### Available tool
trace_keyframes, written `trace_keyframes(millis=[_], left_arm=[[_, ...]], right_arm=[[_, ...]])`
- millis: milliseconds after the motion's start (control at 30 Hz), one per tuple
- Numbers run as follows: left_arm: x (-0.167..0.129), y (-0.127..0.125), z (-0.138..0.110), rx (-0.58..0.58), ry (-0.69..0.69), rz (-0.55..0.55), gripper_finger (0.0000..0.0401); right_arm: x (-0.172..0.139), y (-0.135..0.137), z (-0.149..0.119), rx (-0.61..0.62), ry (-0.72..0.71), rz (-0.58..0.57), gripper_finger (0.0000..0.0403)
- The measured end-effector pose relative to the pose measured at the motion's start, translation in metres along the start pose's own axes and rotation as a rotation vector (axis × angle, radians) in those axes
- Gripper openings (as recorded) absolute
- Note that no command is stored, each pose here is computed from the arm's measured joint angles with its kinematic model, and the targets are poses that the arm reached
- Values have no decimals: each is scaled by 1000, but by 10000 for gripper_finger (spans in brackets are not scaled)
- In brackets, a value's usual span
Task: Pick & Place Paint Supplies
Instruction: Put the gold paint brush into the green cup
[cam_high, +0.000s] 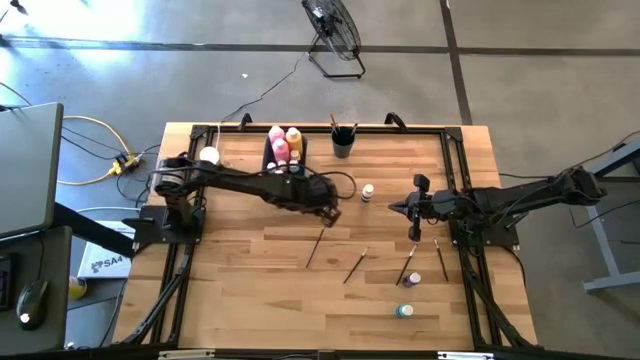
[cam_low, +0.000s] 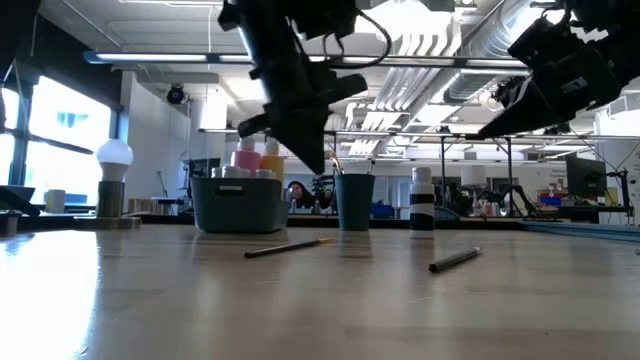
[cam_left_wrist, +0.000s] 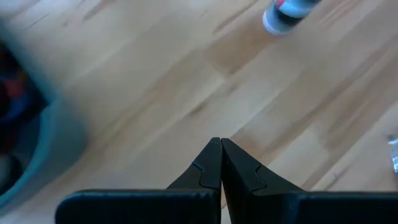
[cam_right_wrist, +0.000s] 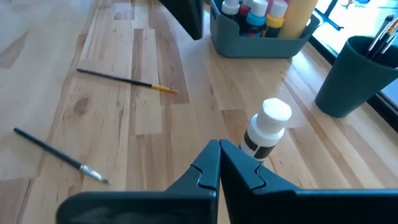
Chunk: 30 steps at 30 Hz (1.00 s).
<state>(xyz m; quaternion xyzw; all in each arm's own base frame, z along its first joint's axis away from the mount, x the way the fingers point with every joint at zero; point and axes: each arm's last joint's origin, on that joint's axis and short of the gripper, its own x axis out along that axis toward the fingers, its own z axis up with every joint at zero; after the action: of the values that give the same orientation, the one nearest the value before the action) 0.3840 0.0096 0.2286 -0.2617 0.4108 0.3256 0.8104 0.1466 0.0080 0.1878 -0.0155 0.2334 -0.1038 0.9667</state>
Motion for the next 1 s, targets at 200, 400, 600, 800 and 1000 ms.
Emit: trace_keyframes(millis=[200,400,600,800,1000], left_arm=[[-1,-3,1,16,1,-46,0],[-1,-4,2,41,-8,-66,2],[3,-6,2,66,-15,-70,44],[9,-6,0,72,-10,-64,104],[19,-11,-1,66,-8,-86,122]], right_arm=[[1,0,0,0,0,-2,2],[1,0,1,2,-6,-1,2],[1,0,1,-1,-7,-1,2],[1,0,1,-16,-7,-1,2],[1,0,1,-17,-6,-1,2]])
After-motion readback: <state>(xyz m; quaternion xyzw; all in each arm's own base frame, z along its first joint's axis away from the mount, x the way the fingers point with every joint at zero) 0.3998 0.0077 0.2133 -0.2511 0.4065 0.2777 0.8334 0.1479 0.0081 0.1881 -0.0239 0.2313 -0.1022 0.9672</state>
